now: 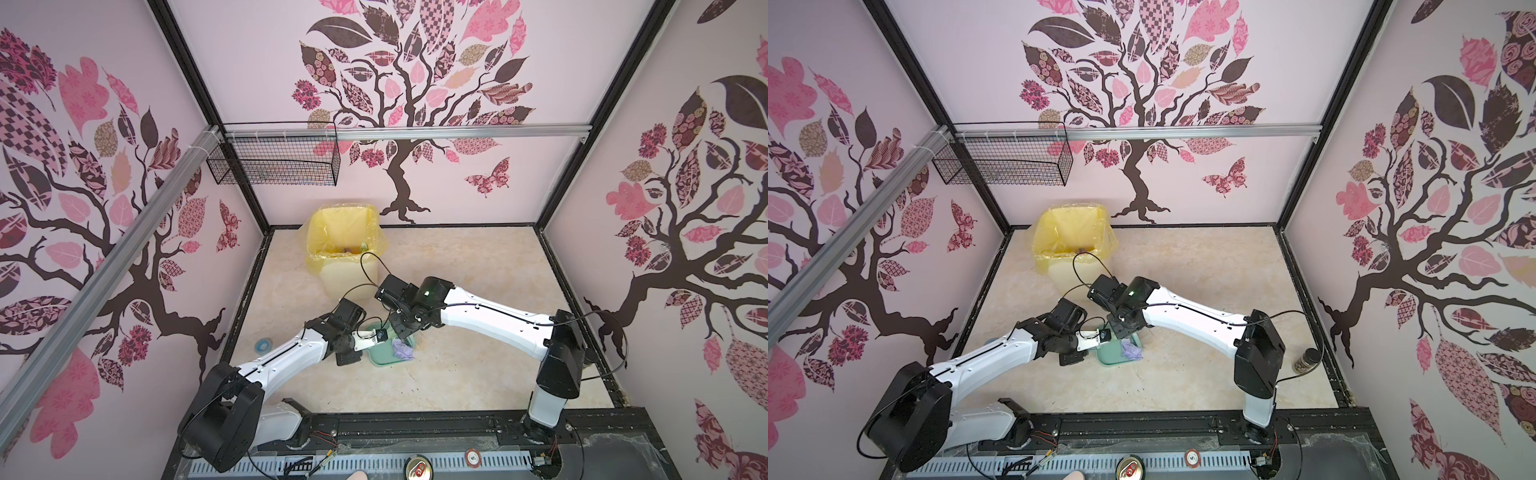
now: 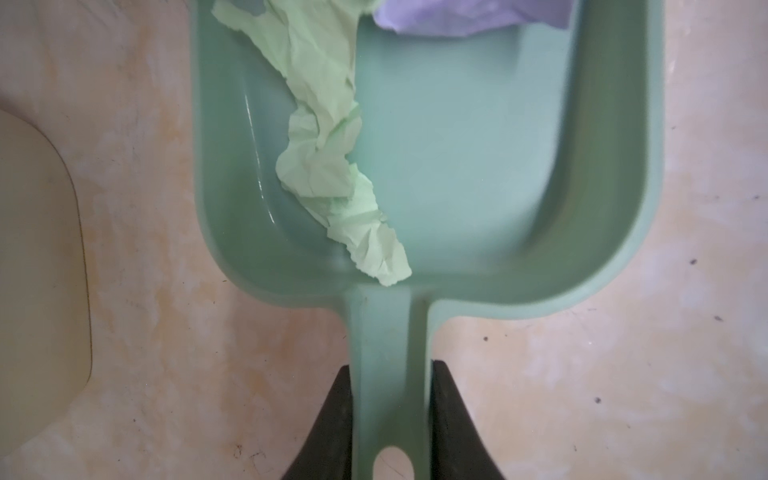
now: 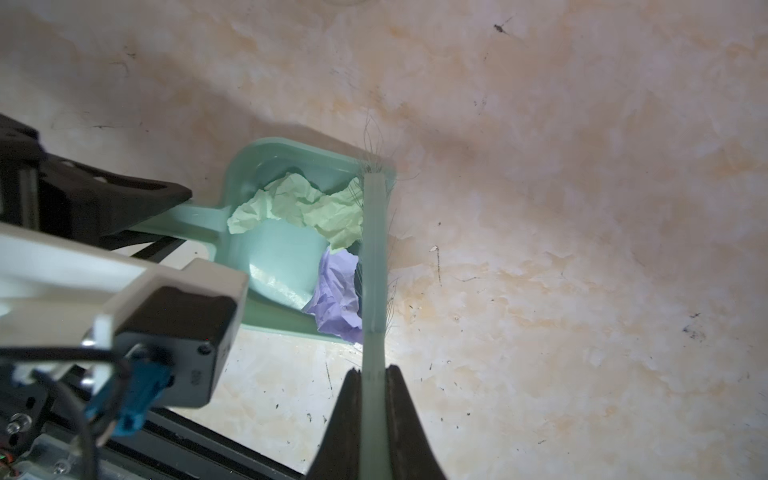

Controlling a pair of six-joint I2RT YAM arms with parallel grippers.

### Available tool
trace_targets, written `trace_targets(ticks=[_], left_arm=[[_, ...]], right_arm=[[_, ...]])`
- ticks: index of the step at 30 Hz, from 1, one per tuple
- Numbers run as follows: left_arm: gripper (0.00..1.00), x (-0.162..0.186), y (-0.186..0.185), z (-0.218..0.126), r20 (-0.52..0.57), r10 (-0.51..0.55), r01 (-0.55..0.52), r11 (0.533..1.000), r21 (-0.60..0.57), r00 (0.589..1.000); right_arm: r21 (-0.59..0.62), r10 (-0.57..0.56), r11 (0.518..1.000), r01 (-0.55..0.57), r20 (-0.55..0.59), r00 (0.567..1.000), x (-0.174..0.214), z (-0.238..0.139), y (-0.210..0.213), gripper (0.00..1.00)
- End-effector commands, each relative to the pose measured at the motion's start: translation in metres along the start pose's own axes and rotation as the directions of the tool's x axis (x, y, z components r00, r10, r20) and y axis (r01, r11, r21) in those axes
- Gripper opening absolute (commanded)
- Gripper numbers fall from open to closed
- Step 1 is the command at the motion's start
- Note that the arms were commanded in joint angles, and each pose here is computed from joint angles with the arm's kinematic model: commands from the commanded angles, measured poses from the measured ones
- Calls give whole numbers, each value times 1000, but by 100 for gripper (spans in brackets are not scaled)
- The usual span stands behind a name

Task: Sweep away the paper scraps from the table
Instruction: 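Sweep the green and lavender scraps into the dustpan with the right gripper's brush, then lift the dustpan toward the yellow bin with the left gripper while the brush withdraws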

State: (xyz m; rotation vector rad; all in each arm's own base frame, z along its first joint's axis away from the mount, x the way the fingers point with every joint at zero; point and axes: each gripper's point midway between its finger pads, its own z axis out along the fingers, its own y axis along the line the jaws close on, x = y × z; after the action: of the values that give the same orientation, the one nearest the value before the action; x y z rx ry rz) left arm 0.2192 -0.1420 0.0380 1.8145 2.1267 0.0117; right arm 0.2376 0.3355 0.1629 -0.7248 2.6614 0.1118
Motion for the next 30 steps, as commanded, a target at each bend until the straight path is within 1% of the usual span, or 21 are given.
trace_targets(ticks=[1, 4, 8, 11, 13, 16, 18, 21, 27, 30], left_arm=[[0, -8, 6, 0, 13, -9, 9, 1000, -9, 1000], [0, -9, 4, 0, 19, -11, 11, 1000, 4, 1000], [0, -13, -1, -2, 43, -20, 19, 1000, 23, 999], [0, -15, -4, -4, 64, -28, 26, 999, 30, 998], [0, -15, -5, -5, 71, -32, 30, 999, 32, 997], [0, -15, -6, -6, 79, -33, 31, 999, 28, 996], [0, -15, -6, -8, 81, -29, 27, 999, 24, 996], [0, -16, -7, -13, 91, -21, 19, 1000, 22, 996], [0, -30, -11, -46, 177, -18, 13, 999, 29, 984], [0, -30, -12, -67, 176, 4, -10, 999, 33, 984]], right_arm=[[-115, 17, 993, -7, 85, 996, -15, -38, 14, 0], [-133, 48, 991, -29, 143, 989, -23, -55, 11, 0], [-77, 94, 994, -78, 236, 967, -31, -79, -11, 0], [-41, 128, 992, -121, 308, 943, -32, -95, -29, 0], [-28, 149, 989, -148, 336, 930, -30, -103, -40, 0], [14, 173, 982, -189, 339, 925, -21, -108, -60, 0], [72, 176, 975, -211, 330, 928, -13, -107, -74, 0], [124, 185, 965, -233, 313, 932, 0, -103, -89, 0], [142, 239, 946, -293, 308, 921, 21, -99, -115, 0], [146, 268, 935, -322, 305, 914, 32, -97, -127, 0]])
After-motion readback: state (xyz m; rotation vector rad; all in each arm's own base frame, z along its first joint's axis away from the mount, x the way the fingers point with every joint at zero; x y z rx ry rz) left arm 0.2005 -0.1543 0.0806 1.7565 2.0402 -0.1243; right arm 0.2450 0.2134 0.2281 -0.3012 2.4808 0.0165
